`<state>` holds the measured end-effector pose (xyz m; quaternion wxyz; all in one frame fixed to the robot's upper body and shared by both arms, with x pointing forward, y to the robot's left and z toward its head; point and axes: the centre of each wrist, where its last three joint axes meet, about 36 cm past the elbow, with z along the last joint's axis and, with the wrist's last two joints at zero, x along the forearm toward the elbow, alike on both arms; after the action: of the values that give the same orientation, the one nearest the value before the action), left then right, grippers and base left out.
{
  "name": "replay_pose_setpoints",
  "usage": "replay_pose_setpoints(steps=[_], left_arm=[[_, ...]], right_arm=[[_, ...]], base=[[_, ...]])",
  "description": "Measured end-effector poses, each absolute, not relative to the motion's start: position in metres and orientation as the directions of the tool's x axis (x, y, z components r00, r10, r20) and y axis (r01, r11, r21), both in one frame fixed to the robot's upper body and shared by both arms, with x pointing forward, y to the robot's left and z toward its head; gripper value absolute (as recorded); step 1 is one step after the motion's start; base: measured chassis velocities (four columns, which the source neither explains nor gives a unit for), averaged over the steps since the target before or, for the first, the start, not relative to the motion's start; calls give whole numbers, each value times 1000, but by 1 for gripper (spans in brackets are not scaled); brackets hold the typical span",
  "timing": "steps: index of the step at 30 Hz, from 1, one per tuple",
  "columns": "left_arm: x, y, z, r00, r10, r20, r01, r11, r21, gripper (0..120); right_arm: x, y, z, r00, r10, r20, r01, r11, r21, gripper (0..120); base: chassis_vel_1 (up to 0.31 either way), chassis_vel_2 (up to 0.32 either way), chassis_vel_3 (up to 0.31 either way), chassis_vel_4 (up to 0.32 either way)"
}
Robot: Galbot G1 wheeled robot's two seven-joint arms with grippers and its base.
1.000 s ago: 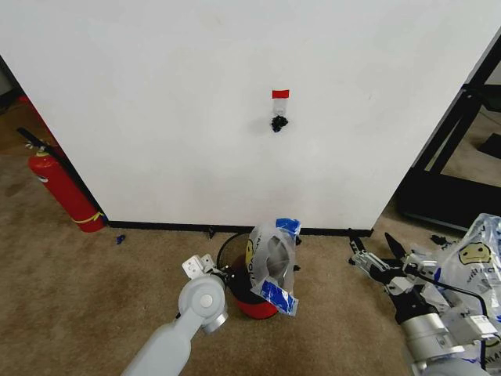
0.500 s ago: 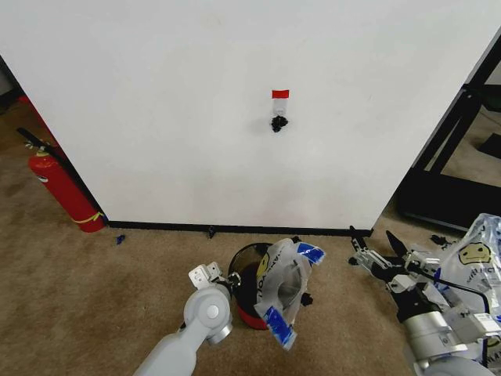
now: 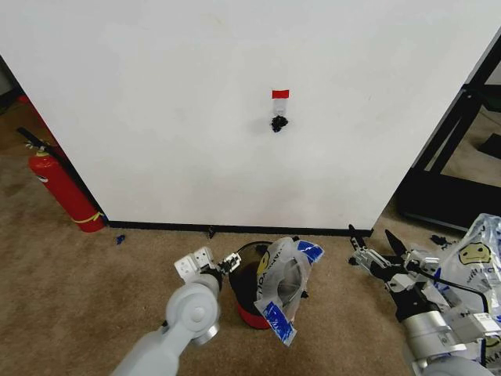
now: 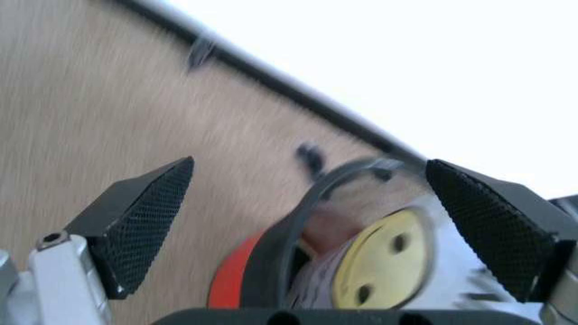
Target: Pick up the garbage bag from the wall and place it over the trash bin.
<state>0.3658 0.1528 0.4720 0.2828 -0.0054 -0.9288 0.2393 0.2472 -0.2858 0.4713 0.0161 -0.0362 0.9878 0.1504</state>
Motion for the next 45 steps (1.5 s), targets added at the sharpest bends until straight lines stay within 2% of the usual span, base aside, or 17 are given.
replay_pose_setpoints(steps=[4, 5, 8, 10, 13, 17, 19, 23, 26, 33, 39, 43, 45], left_arm=[[357, 154, 502, -890, 248, 382, 83, 913, -398, 100], [357, 154, 502, -890, 248, 382, 83, 913, -398, 100], [350, 151, 516, -889, 378, 257, 305, 910, -282, 100], [347, 148, 518, -857, 471, 210, 437, 879, -189, 100], [345, 136, 514, -801, 560, 214, 552, 828, -101, 100], [356, 110, 508, -722, 643, 255, 689, 703, 177, 100], [358, 104, 507, -712, 646, 276, 701, 677, 223, 100], [370, 78, 486, -691, 623, 367, 720, 548, 426, 100], [381, 66, 477, -688, 615, 384, 714, 480, 510, 100], [407, 39, 473, -677, 609, 413, 706, 381, 596, 98], [416, 40, 456, -687, 574, 446, 689, 319, 650, 96], [422, 41, 448, -699, 552, 454, 678, 312, 665, 88], [424, 40, 444, -702, 545, 458, 675, 306, 671, 79]], right_arm=[[251, -294, 474, -996, 81, 43, 89, 961, 263, 100], [251, -294, 474, -996, 81, 43, 89, 961, 263, 100], [255, -303, 481, -972, 212, 102, 229, 948, 219, 100], [255, -306, 484, -958, 258, 129, 280, 940, 195, 100], [252, -308, 485, -944, 294, 149, 317, 932, 175, 100], [249, -307, 483, -926, 335, 174, 361, 921, 149, 100], [249, -307, 483, -925, 339, 175, 365, 919, 147, 100], [249, -307, 478, -919, 350, 183, 377, 916, 139, 100], [250, -309, 474, -915, 356, 189, 383, 914, 134, 100], [254, -316, 471, -915, 363, 177, 383, 918, 100, 100], [254, -321, 474, -921, 357, 157, 373, 924, 85, 100], [254, -319, 475, -928, 342, 150, 357, 929, 92, 100], [255, -318, 475, -932, 332, 147, 348, 932, 99, 100]], base=[[0, 0, 0, 0], [0, 0, 0, 0], [0, 0, 0, 0], [0, 0, 0, 0], [0, 0, 0, 0], [0, 0, 0, 0], [0, 0, 0, 0], [0, 0, 0, 0], [0, 0, 0, 0], [0, 0, 0, 0], [0, 0, 0, 0], [0, 0, 0, 0], [0, 0, 0, 0]])
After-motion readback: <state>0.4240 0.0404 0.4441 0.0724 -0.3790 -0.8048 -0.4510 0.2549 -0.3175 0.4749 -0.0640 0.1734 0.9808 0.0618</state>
